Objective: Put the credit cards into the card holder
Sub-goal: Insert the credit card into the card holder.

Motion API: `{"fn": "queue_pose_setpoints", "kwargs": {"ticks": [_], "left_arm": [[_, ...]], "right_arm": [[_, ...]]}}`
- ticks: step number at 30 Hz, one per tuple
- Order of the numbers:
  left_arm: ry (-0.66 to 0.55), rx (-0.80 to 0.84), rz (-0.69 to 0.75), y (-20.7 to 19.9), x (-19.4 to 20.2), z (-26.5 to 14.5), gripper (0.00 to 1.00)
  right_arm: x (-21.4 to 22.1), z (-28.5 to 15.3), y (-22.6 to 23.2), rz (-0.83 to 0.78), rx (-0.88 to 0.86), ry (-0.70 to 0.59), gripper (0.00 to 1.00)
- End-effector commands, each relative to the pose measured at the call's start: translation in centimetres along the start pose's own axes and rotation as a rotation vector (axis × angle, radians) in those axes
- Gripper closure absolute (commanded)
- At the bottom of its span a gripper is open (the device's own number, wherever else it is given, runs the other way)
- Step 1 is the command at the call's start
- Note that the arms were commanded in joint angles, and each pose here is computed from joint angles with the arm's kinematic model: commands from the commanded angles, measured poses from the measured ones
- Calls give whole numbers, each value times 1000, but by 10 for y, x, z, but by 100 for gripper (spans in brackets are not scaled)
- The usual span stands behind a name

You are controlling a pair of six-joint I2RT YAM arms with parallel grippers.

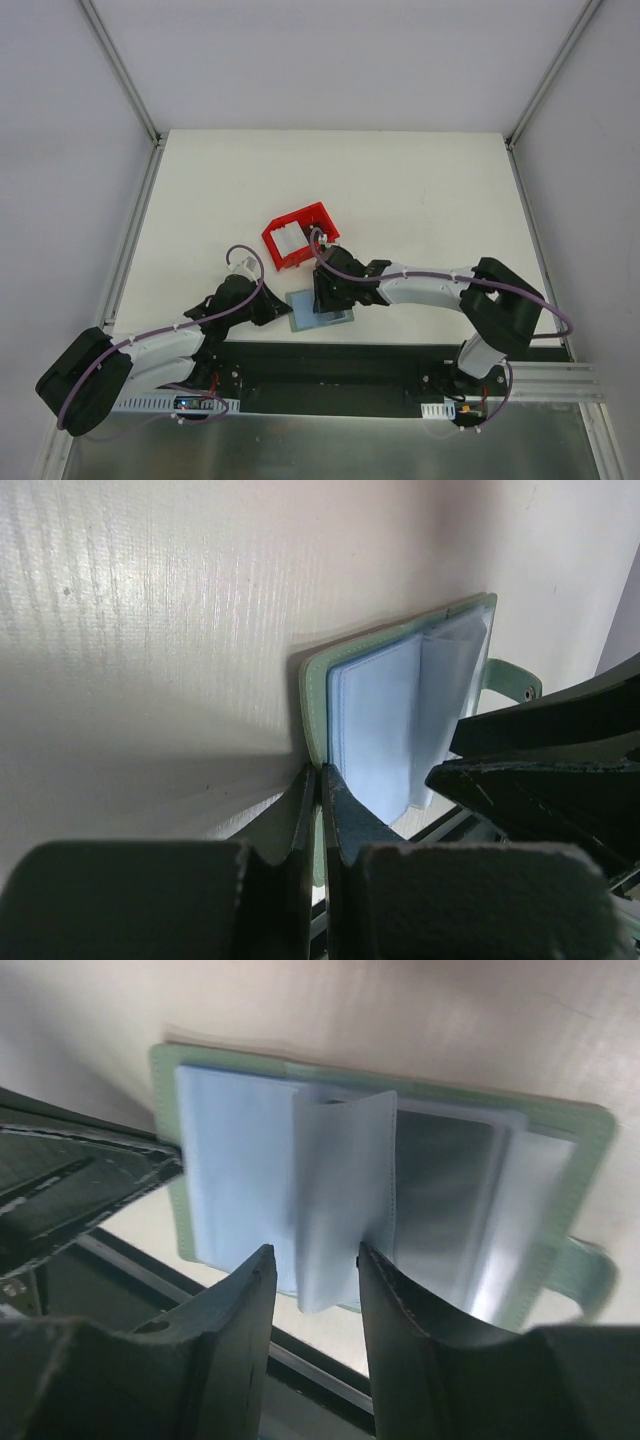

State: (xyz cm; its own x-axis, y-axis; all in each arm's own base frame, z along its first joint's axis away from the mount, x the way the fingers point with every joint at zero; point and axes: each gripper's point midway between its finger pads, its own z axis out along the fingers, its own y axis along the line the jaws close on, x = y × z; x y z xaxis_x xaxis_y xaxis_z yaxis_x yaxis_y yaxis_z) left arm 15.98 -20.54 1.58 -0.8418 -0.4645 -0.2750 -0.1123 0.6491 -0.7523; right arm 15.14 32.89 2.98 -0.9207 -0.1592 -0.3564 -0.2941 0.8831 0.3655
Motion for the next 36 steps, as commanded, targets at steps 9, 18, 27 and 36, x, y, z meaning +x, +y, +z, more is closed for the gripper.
{"fn": "queue_pose_setpoints", "kwargs": {"ticks": [9, 18, 27, 36], "left_arm": [[-3, -73, -14, 18, 2, 3, 100], [-18, -100, -40, 25, 1, 3, 100], [-35, -99, -29, 23, -2, -1, 100], [-37, -82, -18, 17, -5, -2, 100]], "right_arm": [[-6, -13, 113, -153, -482, 37, 58], [-8, -66, 138, -305, -622, -86, 55], [-48, -57, 45, -146, -205, -176, 55], [-16, -11, 53, -152, -253, 2, 60]]}}
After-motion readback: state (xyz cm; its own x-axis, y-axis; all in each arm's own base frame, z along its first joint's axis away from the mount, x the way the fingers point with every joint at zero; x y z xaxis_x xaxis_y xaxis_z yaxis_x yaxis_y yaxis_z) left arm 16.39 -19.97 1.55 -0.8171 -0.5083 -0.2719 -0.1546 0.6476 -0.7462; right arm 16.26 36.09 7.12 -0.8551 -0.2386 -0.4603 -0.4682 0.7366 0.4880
